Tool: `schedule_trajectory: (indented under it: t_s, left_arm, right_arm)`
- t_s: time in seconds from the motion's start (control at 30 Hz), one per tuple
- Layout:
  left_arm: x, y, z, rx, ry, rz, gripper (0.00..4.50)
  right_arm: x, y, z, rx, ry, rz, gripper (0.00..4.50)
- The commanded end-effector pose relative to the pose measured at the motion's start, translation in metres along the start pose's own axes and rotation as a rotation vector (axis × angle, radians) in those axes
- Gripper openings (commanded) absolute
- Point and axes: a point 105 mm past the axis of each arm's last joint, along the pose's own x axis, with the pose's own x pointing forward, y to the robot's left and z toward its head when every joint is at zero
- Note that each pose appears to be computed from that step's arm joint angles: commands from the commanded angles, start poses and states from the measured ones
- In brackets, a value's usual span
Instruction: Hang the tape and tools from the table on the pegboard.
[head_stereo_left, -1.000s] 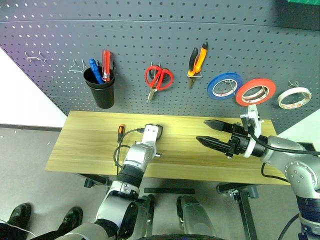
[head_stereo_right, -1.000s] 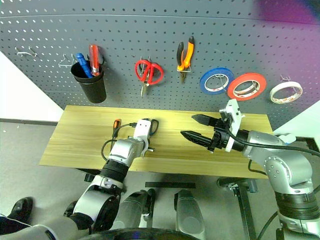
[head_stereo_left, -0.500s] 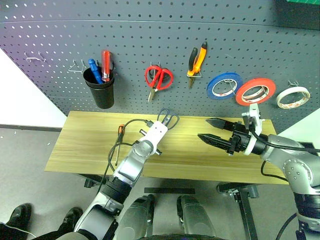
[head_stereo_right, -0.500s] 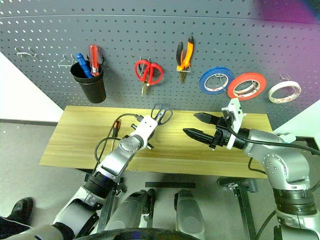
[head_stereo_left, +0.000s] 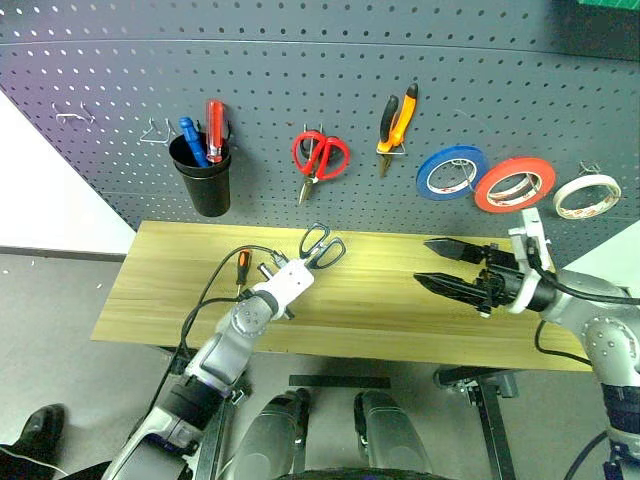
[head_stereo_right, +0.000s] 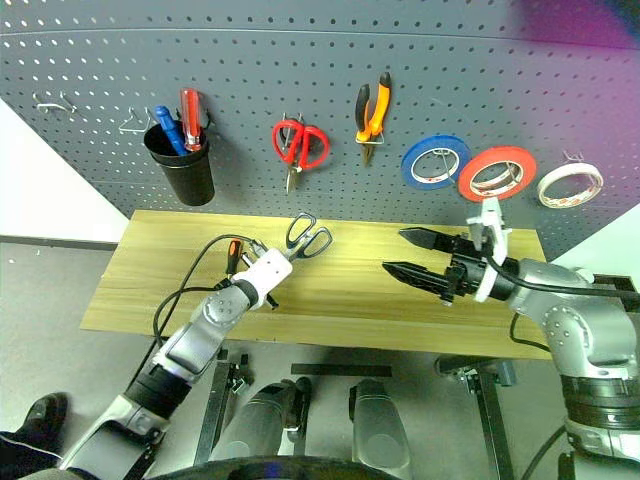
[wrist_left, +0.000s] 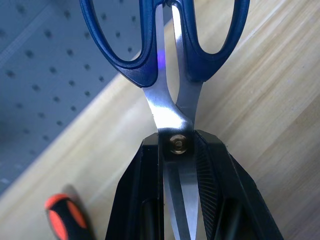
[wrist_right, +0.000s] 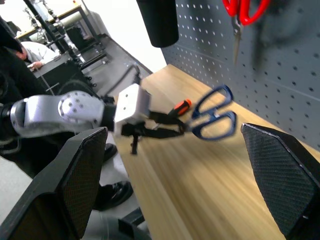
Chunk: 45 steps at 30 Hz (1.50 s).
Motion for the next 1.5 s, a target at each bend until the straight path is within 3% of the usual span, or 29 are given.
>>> schedule_trajectory:
  t_s: [0.03, 0.73, 1.0, 1.37, 1.5]
  left_arm:
    - [-0.010, 0.007, 0.027, 0.047, -0.147, 0.036, 0.52]
    - [-0.055, 0.044, 0.080, 0.143, -0.493, 0.226, 0.52]
    - [-0.064, 0.071, 0.093, 0.146, -0.534, 0.351, 0.52]
    - [-0.060, 0.095, 0.100, 0.135, -0.539, 0.413, 0.52]
    - [-0.057, 0.099, 0.098, 0.135, -0.529, 0.420, 0.52]
  right_arm:
    - [-0.017, -0.001, 0.003, -0.064, -0.011, 0.016, 4.50]
    - [-0.078, -0.020, -0.013, -0.064, 0.004, -0.025, 4.50]
    - [-0.092, -0.023, -0.014, -0.036, -0.040, -0.053, 4.50]
    - [-0.088, 0.004, 0.011, -0.095, -0.171, 0.066, 4.50]
    - [-0.082, 0.015, 0.008, -0.118, -0.151, 0.102, 4.50]
